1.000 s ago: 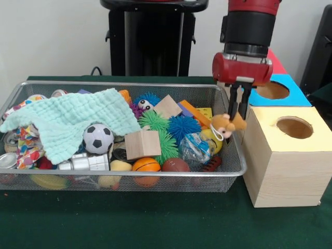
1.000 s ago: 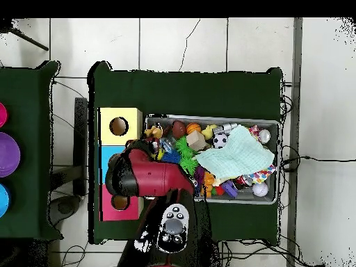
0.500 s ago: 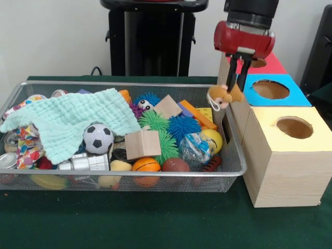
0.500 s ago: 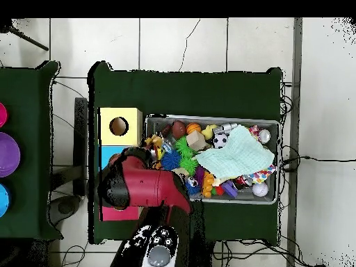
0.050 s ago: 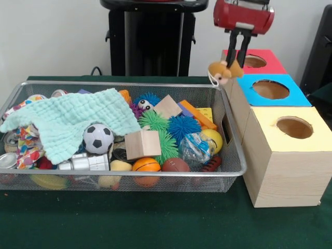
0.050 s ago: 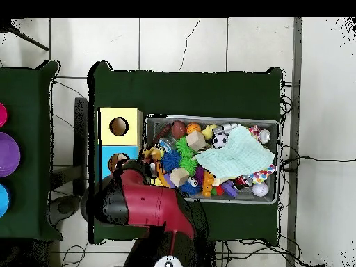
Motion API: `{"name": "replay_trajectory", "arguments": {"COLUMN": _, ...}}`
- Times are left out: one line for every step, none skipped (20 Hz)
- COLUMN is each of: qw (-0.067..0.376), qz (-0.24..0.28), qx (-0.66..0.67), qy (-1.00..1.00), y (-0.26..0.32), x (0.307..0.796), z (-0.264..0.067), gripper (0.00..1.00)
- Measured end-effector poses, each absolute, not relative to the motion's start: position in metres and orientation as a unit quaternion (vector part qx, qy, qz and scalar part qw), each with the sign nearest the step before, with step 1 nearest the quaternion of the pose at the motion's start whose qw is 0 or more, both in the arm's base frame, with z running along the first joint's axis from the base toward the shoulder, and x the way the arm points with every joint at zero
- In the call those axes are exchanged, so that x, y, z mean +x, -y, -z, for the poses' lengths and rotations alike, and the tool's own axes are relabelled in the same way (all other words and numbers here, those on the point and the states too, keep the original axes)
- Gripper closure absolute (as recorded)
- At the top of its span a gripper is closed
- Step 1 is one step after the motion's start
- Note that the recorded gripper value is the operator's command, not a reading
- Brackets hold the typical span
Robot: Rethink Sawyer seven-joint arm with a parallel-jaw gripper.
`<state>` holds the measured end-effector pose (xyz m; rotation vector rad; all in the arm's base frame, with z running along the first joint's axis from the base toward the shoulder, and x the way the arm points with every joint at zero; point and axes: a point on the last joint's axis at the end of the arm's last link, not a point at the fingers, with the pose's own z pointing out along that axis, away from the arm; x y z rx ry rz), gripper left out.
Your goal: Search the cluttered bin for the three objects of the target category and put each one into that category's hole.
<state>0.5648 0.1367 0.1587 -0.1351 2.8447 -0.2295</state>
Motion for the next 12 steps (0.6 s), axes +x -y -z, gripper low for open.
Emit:
{"name": "replay_trajectory", "arguments": {"qw": 0.14, "qz": 0.078, "qx": -0.046, "qy": -0.986, "y": -0.138, "x": 0.561, "z": -0.162, "gripper": 1.0}}
{"name": "replay_trajectory", "arguments": {"qw": 0.138, "qz": 0.076, "qx": -0.045, "qy": -0.986, "y": -0.139, "x": 0.556, "z": -0.164, "gripper": 1.0}}
{"name": "replay_trajectory", "arguments": {"qw": 0.136, "qz": 0.075, "qx": -0.045, "qy": -0.987, "y": -0.141, "x": 0.551, "z": -0.167, "gripper": 1.0}}
{"name": "replay_trajectory", "arguments": {"qw": 0.134, "qz": 0.075, "qx": -0.046, "qy": -0.987, "y": -0.142, "x": 0.548, "z": -0.168, "gripper": 1.0}}
{"name": "replay_trajectory", "arguments": {"qw": 0.131, "qz": 0.073, "qx": -0.05, "qy": -0.987, "y": -0.149, "x": 0.537, "z": -0.172, "gripper": 1.0}}
{"name": "replay_trajectory", "arguments": {"qw": 0.129, "qz": 0.071, "qx": -0.052, "qy": -0.988, "y": -0.154, "x": 0.531, "z": -0.173, "gripper": 1.0}}
{"name": "replay_trajectory", "arguments": {"qw": 0.127, "qz": 0.07, "qx": -0.054, "qy": -0.988, "y": -0.158, "x": 0.525, "z": -0.173, "gripper": 1.0}}
{"name": "replay_trajectory", "arguments": {"qw": 0.125, "qz": 0.068, "qx": -0.056, "qy": -0.988, "y": -0.162, "x": 0.521, "z": -0.173, "gripper": 1.0}}
{"name": "replay_trajectory", "arguments": {"qw": 0.123, "qz": 0.067, "qx": -0.057, "qy": -0.988, "y": -0.165, "x": 0.516, "z": -0.173, "gripper": 1.0}}
{"name": "replay_trajectory", "arguments": {"qw": 0.118, "qz": 0.064, "qx": -0.059, "qy": -0.989, "y": -0.171, "x": 0.507, "z": -0.173, "gripper": 1.0}}
{"name": "replay_trajectory", "arguments": {"qw": 0.115, "qz": 0.063, "qx": -0.06, "qy": -0.99, "y": -0.175, "x": 0.501, "z": -0.172, "gripper": 1.0}}
{"name": "replay_trajectory", "arguments": {"qw": 0.109, "qz": 0.06, "qx": -0.061, "qy": -0.99, "y": -0.18, "x": 0.49, "z": -0.17, "gripper": 1.0}}
